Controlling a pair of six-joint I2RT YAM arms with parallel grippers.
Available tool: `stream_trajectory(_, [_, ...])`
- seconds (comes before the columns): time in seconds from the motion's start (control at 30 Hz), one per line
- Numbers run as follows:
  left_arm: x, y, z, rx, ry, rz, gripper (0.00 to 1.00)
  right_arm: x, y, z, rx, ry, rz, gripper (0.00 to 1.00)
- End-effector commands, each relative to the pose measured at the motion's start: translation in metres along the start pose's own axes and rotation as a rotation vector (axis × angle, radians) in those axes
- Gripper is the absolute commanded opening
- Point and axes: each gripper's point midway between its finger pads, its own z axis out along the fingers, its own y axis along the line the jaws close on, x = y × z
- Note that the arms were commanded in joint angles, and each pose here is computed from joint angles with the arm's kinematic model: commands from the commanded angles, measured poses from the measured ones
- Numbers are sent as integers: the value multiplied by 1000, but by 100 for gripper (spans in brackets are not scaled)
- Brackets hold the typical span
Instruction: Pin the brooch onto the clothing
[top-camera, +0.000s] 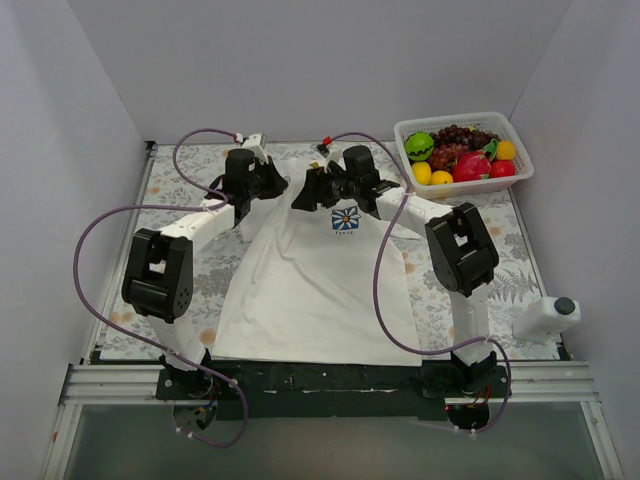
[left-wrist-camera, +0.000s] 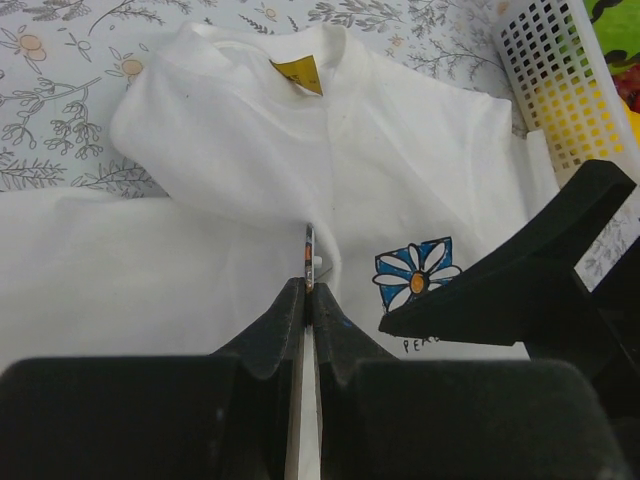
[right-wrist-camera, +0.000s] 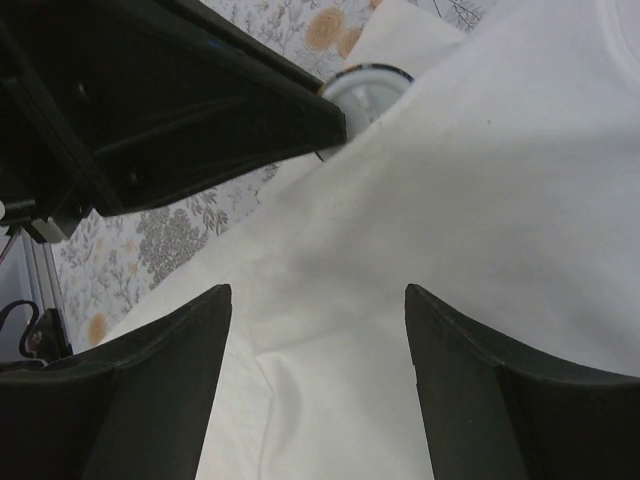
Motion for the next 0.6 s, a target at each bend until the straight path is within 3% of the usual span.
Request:
stream_trajectory(0.0, [-36, -27, -22, 108, -95, -9, 0, -27, 16, 17, -66, -69, -33, 75])
stream_trajectory(0.17, [-37, -32, -27, 154, -98, -28, 0, -20, 5, 35, -47, -47, -5, 64])
stream_trajectory(0.4, [-37, -39, -31, 200, -92, -27, 0, -16, -5, 45, -17, -35, 23, 18])
stream_trajectory(0.57, [-40, -42, -37, 229, -108, -36, 0, -8, -6, 42, -13, -20, 18, 4])
